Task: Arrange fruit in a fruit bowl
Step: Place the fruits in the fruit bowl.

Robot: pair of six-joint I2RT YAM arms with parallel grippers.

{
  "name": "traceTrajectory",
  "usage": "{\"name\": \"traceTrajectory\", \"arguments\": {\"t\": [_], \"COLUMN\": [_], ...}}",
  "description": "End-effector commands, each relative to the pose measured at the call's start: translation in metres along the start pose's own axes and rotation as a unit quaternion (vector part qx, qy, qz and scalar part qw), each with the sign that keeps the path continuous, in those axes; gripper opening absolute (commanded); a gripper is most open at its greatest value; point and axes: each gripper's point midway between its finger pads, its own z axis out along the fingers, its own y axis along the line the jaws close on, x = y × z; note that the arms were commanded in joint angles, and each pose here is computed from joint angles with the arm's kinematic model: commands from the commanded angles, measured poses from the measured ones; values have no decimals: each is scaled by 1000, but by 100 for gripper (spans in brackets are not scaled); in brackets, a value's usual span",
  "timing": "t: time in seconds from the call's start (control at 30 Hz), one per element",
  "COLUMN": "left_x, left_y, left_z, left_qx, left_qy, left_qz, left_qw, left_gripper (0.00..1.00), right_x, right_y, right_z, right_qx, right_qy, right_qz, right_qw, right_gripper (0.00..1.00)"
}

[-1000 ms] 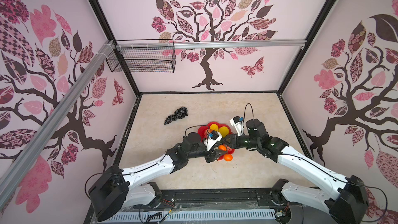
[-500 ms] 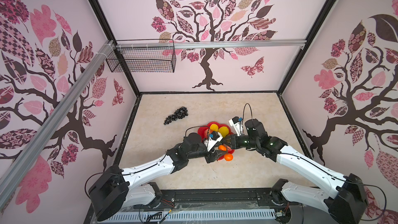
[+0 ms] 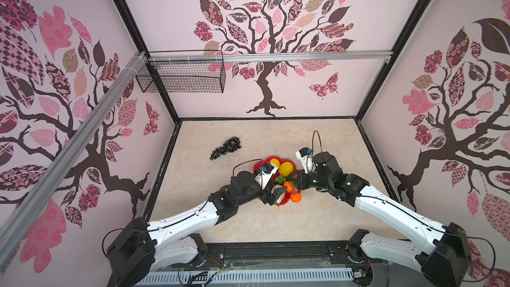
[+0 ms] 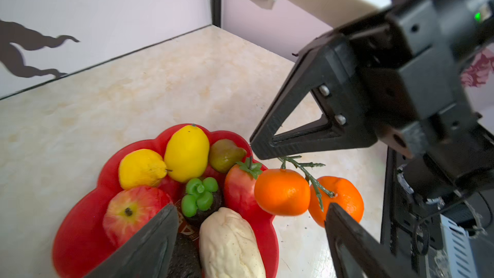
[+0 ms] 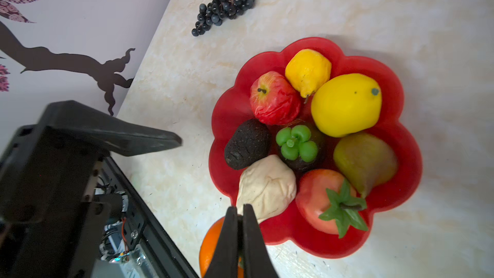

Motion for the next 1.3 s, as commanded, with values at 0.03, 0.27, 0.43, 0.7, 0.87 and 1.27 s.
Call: {"name": "traceTrajectory", "arguments": {"t": [0.03,0.27,0.43,0.7,0.87,1.27], "left_x": [3,46,55,53,49,46], "left_y": [62,146,144,146,146,144], "left_z": [-36,-103,-113,-116,-117,-123], "left_qx": [-174,-377,-371,-378,-378,-376], "left_qy": [-31,1,-8,-19,-26,-38], "left_qz": [-30,-96,-87,-77,-80,-83], "left_qw": [984,921,924,922,922,922], "left_gripper": [90,91,91,91,92,92], "right_x": [-14,-11,-16,-25,-33,-31], "right_y": [-13,-10,-10,2,-3,-16], "right_z": [-1,22,37,62,83,117], "right_qx": [69,104,117,130,165,199], "right_qy": [-15,-4,4,25,37,82], "right_qz": [-41,-81,-104,-177,-212,-222], "right_qw": [997,991,988,975,963,951], "right_gripper": [0,0,0,1,2,2]}}
